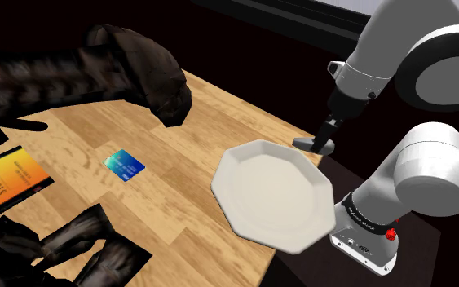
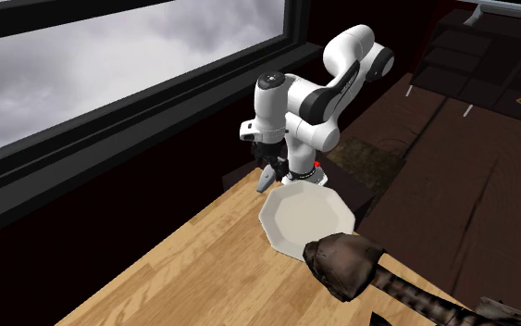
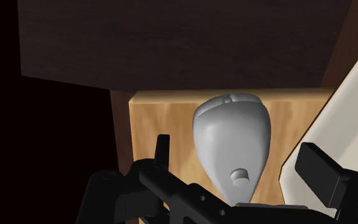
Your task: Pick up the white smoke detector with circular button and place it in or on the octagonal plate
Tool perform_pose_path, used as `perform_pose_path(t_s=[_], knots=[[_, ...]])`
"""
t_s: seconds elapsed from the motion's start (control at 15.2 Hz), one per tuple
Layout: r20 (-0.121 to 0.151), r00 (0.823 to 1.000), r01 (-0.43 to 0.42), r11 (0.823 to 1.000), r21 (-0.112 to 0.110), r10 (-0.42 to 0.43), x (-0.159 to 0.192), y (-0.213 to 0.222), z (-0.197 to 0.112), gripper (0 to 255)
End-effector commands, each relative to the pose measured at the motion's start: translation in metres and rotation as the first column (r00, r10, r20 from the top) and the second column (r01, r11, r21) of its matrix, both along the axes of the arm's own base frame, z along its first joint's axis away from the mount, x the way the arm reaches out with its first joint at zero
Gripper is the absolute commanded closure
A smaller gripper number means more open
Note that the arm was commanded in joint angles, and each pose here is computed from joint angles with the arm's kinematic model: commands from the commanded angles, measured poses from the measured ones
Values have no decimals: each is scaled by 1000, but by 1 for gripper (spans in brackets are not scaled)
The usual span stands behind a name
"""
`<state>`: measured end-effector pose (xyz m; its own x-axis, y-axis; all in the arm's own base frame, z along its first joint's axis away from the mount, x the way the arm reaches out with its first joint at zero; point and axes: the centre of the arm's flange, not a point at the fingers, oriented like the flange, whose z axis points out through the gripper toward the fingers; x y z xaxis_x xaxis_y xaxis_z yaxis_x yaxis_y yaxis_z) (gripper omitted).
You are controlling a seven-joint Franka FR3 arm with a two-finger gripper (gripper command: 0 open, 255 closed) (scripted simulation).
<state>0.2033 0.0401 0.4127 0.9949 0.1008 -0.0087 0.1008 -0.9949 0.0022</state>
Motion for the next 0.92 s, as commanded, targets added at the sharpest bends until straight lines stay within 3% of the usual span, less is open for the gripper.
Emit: perform_pose_path(t_s=[0.0, 0.33, 0.4, 0.86], knots=[[0, 1000, 0, 1000, 0, 0, 0, 0, -2, 0], [0, 1000, 0, 1000, 0, 0, 0, 0, -2, 0], [0, 1000, 0, 1000, 0, 0, 0, 0, -2, 255], [0, 1000, 0, 1000, 0, 0, 0, 0, -2, 255]])
